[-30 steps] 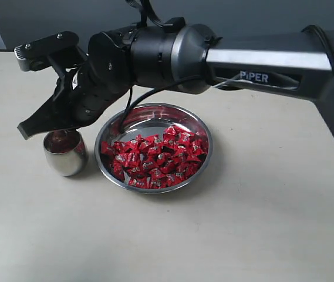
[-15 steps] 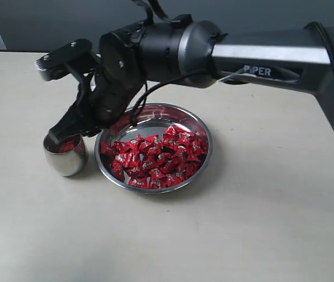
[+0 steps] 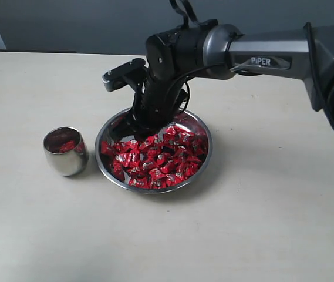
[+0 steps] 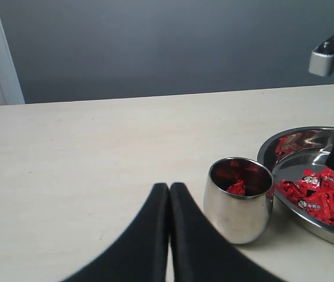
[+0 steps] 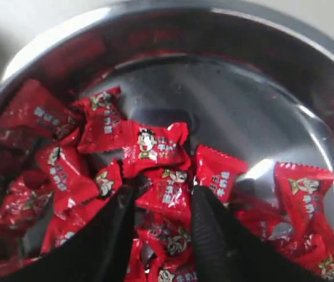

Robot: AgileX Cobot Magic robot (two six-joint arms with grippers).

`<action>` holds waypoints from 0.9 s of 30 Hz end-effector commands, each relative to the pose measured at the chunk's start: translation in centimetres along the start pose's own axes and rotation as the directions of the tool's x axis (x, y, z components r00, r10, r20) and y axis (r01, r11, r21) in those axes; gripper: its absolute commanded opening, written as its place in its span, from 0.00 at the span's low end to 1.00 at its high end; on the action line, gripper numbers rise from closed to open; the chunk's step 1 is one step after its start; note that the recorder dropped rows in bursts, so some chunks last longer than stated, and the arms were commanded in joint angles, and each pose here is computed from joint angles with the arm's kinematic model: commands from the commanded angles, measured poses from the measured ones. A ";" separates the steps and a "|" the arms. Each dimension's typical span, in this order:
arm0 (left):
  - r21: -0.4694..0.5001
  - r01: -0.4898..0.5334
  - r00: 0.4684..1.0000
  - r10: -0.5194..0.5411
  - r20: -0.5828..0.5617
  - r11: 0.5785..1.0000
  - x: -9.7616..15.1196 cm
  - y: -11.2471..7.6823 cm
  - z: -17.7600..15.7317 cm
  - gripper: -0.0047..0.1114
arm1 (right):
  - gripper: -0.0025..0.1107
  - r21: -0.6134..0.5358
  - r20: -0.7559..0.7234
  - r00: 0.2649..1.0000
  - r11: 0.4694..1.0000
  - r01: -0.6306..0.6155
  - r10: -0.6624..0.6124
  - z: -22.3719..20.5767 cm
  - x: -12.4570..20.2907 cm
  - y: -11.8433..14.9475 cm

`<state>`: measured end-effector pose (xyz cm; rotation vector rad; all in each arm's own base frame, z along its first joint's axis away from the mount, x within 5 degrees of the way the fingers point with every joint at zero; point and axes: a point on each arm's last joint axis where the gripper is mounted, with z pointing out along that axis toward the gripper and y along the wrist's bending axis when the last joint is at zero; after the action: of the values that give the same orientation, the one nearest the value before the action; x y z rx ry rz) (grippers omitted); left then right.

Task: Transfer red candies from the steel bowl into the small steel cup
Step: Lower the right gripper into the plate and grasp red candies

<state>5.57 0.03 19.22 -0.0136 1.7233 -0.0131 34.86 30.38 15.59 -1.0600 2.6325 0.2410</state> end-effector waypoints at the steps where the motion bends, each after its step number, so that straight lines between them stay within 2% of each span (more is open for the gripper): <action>1: 0.002 0.001 1.000 -0.001 0.002 1.000 0.1 0.0 0.0 0.04 | 0.31 0.008 -0.050 0.998 1.000 0.028 -0.027 1.3 0.5 -0.4; 11: 0.002 0.001 1.000 -0.001 0.002 1.000 0.1 0.0 0.0 0.04 | 0.31 0.007 -0.058 0.997 0.998 0.056 -0.055 2.3 0.7 -0.5; 24: 0.002 0.001 1.000 -0.001 0.002 1.000 0.1 0.0 0.0 0.04 | 0.31 -0.013 -0.140 0.982 0.992 0.125 -0.125 2.2 1.4 -0.4; 27: 0.002 0.001 1.000 -0.001 0.002 1.000 0.1 0.0 0.0 0.04 | 0.36 -0.014 -0.136 0.980 0.990 0.142 -0.143 2.2 1.4 -0.5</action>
<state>5.57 0.03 19.22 -0.0136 1.7233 -0.0131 34.43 29.96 12.87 -1.2693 2.6777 0.1636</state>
